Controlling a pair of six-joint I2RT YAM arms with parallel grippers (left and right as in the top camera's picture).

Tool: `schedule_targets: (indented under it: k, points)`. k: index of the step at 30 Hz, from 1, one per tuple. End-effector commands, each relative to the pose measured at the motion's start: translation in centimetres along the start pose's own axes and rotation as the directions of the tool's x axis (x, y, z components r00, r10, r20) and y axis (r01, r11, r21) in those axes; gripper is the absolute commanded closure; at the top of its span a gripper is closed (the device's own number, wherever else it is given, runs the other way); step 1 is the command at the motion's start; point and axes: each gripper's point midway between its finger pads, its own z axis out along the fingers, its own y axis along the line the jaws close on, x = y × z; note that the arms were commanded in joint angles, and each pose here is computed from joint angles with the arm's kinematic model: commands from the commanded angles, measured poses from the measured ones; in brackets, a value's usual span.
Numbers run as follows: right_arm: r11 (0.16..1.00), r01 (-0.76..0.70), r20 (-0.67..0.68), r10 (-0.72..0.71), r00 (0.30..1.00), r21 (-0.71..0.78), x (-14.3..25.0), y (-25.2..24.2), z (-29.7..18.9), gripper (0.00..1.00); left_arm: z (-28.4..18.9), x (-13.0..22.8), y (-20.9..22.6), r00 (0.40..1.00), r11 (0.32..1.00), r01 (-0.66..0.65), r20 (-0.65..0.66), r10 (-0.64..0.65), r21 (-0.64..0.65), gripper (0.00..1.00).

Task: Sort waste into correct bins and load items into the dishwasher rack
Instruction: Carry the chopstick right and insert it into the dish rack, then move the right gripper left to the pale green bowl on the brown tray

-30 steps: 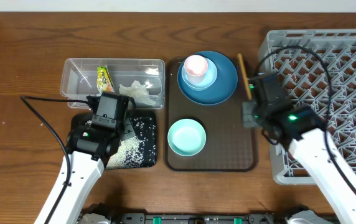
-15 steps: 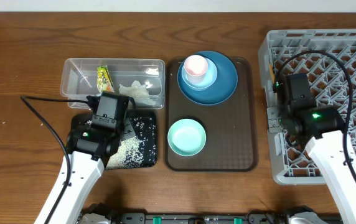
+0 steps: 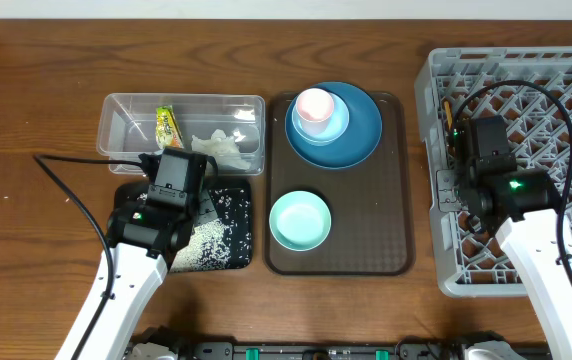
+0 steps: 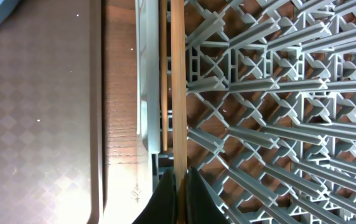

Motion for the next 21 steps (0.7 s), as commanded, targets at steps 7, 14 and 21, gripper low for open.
schedule_targets:
  k: [7, 14, 21]
  points:
    - [0.999, 0.037, -0.054, -0.036, 0.998, 0.026, 0.9, -0.3, 1.6, 0.99, 0.0, -0.3, 0.3, 1.000, 1.000, 0.009, 0.009, -0.009, -0.020, 0.44]
    - [0.999, 0.035, -0.067, -0.033, 0.997, 0.029, 0.8, -0.3, 2.5, 0.98, 0.0, -0.3, 0.3, 1.000, 1.000, 0.009, 0.009, -0.009, -0.020, 0.44]
    - [0.999, 0.027, -0.069, -0.025, 0.997, 0.031, 0.8, -0.5, 2.6, 0.73, 0.0, -0.3, 0.3, 1.000, 1.000, 0.009, 0.009, -0.009, -0.020, 0.44]
